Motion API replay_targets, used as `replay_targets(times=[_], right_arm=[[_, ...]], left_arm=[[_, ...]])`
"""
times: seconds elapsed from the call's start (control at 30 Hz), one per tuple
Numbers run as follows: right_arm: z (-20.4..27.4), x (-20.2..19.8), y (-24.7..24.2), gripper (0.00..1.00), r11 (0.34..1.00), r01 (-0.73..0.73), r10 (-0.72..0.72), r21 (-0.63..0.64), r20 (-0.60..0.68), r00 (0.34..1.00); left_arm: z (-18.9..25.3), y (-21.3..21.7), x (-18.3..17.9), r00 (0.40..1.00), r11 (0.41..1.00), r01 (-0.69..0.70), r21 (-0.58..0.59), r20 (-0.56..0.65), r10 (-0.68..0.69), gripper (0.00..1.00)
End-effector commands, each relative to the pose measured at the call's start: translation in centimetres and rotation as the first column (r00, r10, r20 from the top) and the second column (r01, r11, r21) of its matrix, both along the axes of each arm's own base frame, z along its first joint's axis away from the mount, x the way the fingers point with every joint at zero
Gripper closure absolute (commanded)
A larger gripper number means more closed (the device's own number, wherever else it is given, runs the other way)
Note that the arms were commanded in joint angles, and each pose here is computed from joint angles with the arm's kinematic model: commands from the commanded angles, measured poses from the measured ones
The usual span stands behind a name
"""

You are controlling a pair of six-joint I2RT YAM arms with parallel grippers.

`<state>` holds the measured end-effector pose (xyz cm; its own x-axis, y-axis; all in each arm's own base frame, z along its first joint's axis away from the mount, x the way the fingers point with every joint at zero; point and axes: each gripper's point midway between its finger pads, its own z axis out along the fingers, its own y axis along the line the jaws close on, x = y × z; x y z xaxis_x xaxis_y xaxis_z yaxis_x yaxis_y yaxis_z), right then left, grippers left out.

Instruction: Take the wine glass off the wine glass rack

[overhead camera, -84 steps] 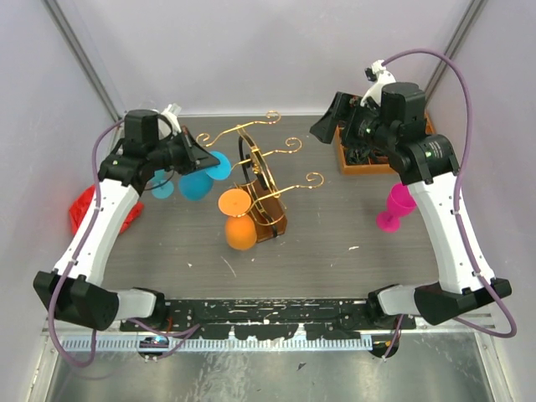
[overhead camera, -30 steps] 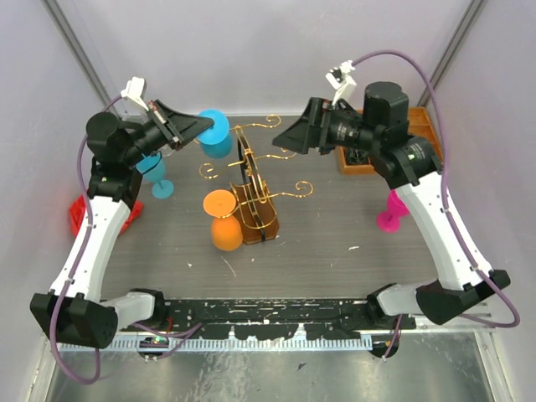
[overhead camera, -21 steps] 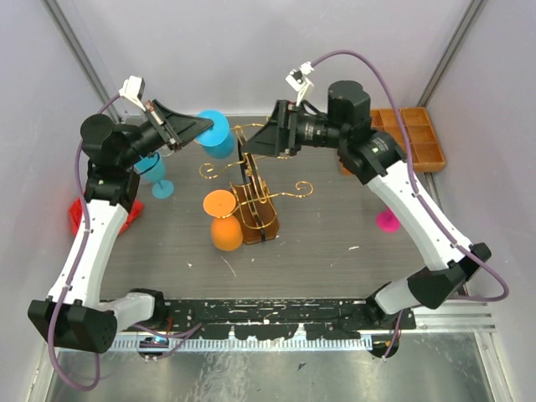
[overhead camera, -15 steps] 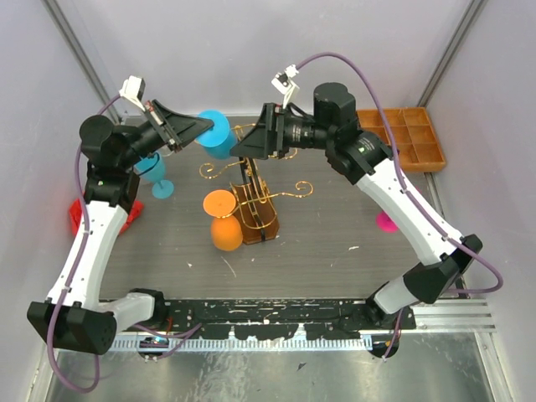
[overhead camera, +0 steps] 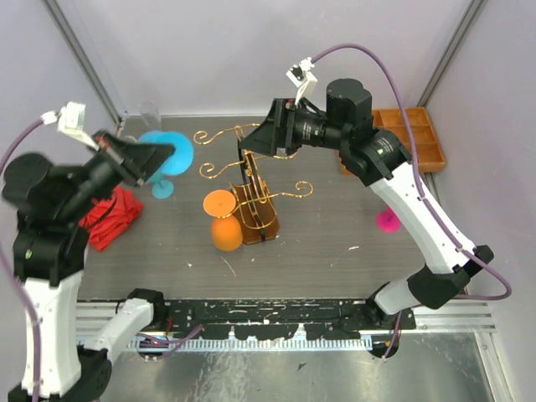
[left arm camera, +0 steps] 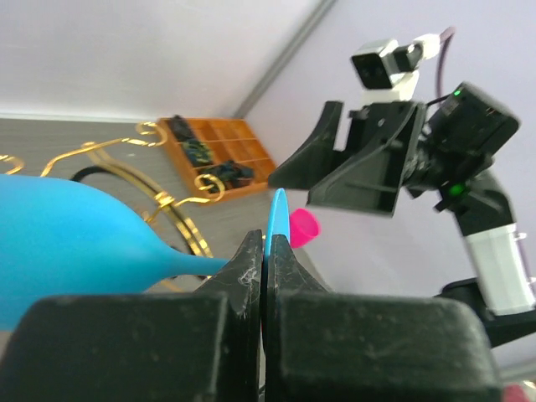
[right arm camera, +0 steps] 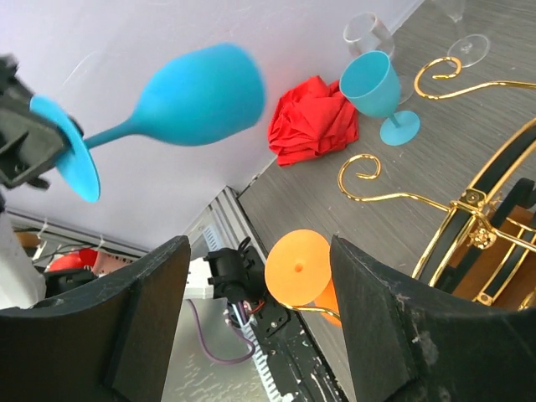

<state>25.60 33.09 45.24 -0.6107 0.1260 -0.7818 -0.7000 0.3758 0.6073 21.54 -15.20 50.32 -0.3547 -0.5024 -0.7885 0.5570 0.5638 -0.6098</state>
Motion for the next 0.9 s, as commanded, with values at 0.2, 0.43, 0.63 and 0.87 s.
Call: replay_targets(times=[0.2, 0.43, 0.63, 0.87], right_arm=[[1.7, -2.7, 2.2, 0.33, 0.983, -0.16, 0.161, 0.086, 0.002, 0.987], [1.8, -4.9, 5.2, 0.33, 0.96, -0.258, 0.259, 0.104, 0.009, 0.966], [0.2, -5.8, 7.2, 0.35, 0.95, -0.304, 0.305, 0.071, -0.004, 0.952], [1.1, -7.6, 8.2, 0.4, 0.913, -0.389, 0.388, 0.119, 0.03, 0.921]], left_arm=[[-6.6, -0.2, -2.5, 0.988, 0.999, 0.04, -0.006, -0.152, -0.04, 1.0], [-5.4, -1.1, -2.7, 0.987, 0.994, 0.095, -0.057, -0.128, -0.102, 1.0], [-3.9, -1.5, -3.0, 0.986, 0.986, 0.126, -0.107, -0.095, -0.136, 1.0], [-3.5, -1.9, -2.7, 0.981, 0.978, 0.153, -0.142, -0.102, -0.168, 1.0]])
